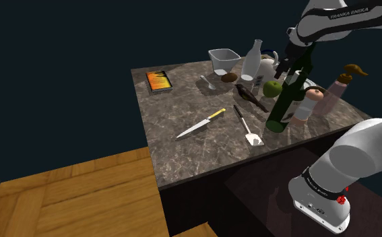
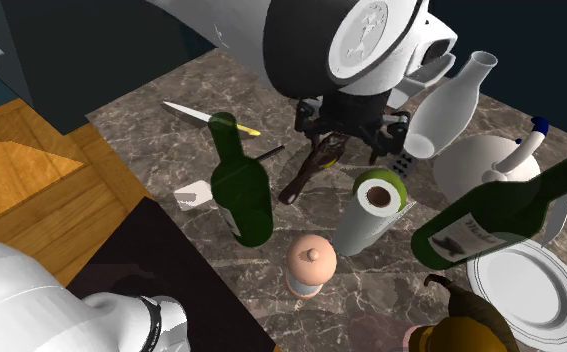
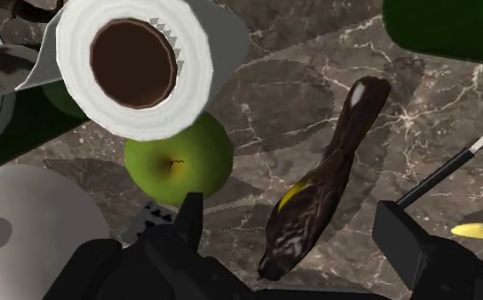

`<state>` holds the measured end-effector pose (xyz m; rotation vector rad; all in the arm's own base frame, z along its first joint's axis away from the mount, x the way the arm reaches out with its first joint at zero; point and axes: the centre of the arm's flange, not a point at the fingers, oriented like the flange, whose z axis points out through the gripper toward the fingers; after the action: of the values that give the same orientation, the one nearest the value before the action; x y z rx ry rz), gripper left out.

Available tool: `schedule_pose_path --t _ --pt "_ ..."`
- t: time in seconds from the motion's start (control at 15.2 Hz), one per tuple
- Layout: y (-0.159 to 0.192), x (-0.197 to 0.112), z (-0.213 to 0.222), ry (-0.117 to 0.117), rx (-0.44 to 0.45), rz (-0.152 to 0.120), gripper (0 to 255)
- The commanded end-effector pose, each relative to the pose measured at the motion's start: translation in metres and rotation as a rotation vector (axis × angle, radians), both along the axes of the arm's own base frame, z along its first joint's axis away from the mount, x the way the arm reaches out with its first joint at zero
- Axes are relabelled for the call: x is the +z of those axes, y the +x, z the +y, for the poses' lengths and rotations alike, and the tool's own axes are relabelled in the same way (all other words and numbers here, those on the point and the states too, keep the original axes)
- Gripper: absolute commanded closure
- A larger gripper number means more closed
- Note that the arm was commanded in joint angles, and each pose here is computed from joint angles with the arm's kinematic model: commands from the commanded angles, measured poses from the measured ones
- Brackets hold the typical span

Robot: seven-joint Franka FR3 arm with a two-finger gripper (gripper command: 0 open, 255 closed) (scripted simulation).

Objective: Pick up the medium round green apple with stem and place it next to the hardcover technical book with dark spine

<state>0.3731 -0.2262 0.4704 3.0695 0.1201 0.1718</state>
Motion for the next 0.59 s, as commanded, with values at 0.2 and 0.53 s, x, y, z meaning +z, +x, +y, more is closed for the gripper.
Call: schedule_pose_path --t 0.2,0.53 --pt "0.015 -0.029 -0.058 0.006 -0.019 -0.021 0" --pt "0.025 -0.053 -0.093 0.011 -0.03 -0.034 0"
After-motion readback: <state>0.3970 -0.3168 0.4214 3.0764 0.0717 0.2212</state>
